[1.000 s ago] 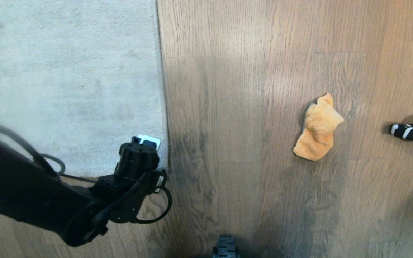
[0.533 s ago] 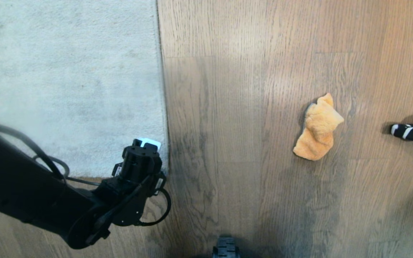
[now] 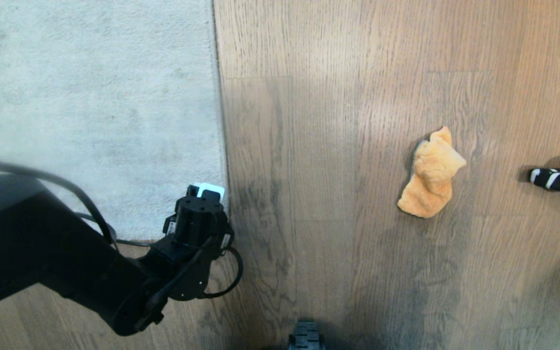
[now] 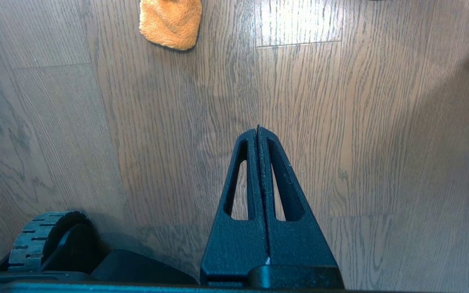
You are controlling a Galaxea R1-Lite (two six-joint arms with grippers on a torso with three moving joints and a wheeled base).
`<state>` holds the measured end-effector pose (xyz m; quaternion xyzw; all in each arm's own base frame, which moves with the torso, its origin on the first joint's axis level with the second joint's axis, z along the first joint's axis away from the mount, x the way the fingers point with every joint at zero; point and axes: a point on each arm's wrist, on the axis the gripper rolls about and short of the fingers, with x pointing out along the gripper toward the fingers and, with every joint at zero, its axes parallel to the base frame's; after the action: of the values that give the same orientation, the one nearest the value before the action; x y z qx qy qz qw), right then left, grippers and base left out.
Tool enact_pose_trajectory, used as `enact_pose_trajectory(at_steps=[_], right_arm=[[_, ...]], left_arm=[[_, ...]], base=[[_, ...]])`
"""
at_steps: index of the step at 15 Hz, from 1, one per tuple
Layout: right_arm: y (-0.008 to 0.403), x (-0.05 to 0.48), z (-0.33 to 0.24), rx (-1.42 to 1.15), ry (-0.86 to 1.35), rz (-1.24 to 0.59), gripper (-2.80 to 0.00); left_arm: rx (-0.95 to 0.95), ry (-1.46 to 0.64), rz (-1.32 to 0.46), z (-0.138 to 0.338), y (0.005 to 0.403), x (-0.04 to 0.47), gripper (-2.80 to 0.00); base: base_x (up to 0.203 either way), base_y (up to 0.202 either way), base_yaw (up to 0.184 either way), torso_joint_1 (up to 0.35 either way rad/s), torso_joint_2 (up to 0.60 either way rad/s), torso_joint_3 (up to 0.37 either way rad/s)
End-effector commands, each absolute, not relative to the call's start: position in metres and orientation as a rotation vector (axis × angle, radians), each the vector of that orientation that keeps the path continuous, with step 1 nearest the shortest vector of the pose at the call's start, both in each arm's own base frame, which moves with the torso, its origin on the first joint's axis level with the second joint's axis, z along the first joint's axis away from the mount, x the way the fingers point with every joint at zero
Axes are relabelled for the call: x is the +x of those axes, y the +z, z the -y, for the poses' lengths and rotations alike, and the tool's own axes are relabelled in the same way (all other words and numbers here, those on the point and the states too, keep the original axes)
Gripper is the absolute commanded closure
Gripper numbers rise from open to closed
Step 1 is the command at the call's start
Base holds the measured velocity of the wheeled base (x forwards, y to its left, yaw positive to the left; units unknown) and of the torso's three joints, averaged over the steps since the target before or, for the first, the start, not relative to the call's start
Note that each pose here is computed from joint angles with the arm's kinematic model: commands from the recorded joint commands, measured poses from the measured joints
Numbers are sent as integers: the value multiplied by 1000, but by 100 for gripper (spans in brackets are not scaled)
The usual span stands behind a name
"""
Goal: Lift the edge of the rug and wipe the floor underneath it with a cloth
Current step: Lift up the carpet
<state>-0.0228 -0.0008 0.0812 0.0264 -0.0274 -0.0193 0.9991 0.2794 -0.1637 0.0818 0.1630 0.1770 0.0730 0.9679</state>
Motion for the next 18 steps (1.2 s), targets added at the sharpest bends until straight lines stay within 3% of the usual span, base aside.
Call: enact_pose_trajectory(at_steps=[1, 18], right_arm=[[81, -23, 1, 53, -38, 56, 0], [81, -23, 1, 53, -38, 56, 0]], left_arm=[[322, 149, -348, 167, 81, 283, -280], [414, 195, -394, 162, 69, 272, -280]], base=[[0, 0, 0, 0, 0, 0], [0, 0, 0, 0, 0, 0]])
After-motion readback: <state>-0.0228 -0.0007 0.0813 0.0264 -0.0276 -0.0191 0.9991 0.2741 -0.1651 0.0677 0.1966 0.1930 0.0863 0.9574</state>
